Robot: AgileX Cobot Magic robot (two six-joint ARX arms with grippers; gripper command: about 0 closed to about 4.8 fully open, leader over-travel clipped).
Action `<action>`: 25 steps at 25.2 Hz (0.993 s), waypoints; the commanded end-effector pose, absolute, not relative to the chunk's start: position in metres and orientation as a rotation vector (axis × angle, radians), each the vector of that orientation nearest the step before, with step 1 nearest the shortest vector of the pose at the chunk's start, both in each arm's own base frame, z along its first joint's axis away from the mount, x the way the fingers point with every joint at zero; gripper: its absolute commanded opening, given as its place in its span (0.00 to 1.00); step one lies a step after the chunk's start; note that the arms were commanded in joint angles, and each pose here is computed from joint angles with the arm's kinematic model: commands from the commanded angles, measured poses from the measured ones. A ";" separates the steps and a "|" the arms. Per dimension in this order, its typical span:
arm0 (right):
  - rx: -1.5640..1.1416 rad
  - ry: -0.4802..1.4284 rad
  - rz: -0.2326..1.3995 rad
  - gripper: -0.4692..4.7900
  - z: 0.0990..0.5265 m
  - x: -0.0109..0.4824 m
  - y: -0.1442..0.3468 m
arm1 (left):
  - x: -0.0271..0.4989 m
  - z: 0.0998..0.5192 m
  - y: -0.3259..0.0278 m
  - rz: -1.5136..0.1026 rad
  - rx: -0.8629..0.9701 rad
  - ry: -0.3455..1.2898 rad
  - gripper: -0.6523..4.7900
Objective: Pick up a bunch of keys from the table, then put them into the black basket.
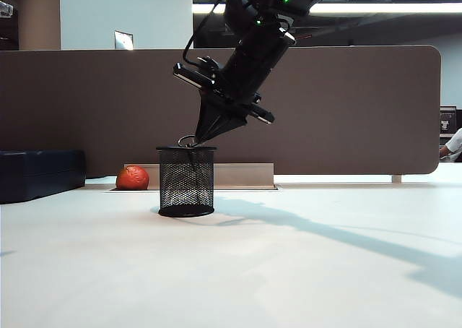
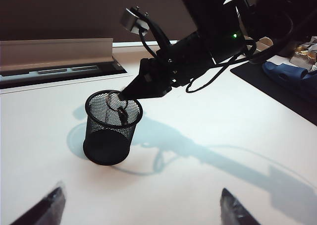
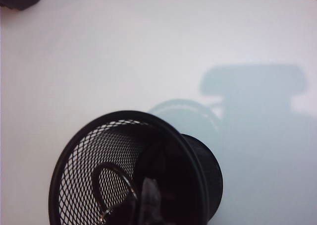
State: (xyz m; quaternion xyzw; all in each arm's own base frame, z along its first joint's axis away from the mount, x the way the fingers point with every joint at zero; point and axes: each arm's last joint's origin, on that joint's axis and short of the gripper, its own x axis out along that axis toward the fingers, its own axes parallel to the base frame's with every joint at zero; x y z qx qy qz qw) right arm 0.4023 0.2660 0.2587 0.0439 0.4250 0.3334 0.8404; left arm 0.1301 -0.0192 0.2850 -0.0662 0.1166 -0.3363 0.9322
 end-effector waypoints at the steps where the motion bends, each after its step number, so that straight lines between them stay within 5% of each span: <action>1: 0.091 0.899 0.715 0.31 0.261 0.401 0.267 | 0.130 0.288 -0.019 -0.689 -0.125 0.220 0.86; 10: 0.087 0.924 0.709 0.39 0.261 0.399 0.265 | 0.130 0.288 -0.019 -0.689 -0.126 0.221 0.86; 14: 0.088 0.908 0.713 0.07 0.267 0.399 0.265 | 0.130 0.288 -0.019 -0.689 -0.126 0.221 0.86; 25: 0.067 0.809 0.688 0.07 0.302 0.395 0.250 | 0.130 0.288 -0.019 -0.689 -0.126 0.220 0.86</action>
